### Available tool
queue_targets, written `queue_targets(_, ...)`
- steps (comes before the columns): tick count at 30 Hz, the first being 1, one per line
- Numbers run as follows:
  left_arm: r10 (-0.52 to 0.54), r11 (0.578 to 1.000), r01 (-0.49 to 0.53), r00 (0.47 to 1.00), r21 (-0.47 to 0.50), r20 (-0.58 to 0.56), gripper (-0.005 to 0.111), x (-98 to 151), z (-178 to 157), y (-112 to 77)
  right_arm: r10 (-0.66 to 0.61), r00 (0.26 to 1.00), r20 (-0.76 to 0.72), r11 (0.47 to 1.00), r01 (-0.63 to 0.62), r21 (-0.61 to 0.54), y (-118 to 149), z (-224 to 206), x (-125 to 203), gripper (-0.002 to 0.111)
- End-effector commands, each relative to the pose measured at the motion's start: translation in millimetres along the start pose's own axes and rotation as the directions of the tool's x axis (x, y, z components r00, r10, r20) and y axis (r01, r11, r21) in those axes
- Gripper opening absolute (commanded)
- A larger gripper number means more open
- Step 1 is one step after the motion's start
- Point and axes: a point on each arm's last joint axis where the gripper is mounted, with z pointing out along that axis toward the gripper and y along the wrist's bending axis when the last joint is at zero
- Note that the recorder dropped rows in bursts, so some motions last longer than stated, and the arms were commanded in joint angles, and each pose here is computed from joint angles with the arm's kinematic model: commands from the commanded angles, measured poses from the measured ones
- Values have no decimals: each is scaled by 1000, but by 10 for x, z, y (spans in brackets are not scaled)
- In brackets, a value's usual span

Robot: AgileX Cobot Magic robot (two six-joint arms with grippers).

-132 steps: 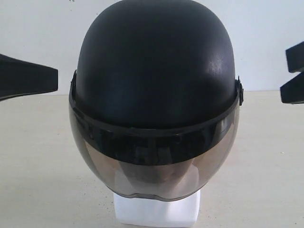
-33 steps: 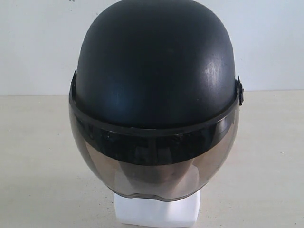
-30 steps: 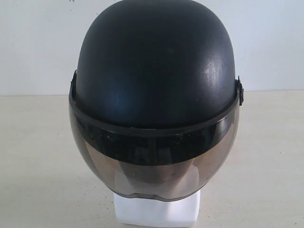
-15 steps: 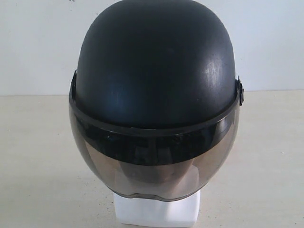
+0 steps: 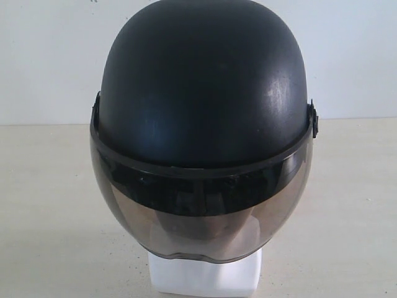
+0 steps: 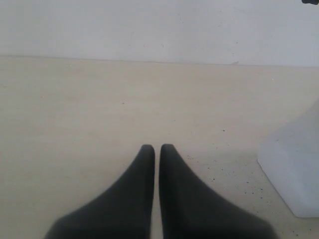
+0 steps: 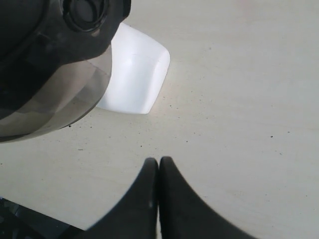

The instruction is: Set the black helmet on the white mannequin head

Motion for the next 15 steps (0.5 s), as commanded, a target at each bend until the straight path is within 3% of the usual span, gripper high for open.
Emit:
queue_targets(1,2,1000,-2,1000,5,-2,4,12,2,-2,-7,1000,16,1000,7,0,3,-22,-2,0)
queue_targets(15,7,1000,-7,1000,5,-2,4,12,2,-2,-7,1000,18,1000,7,0,3,-22,-4,0)
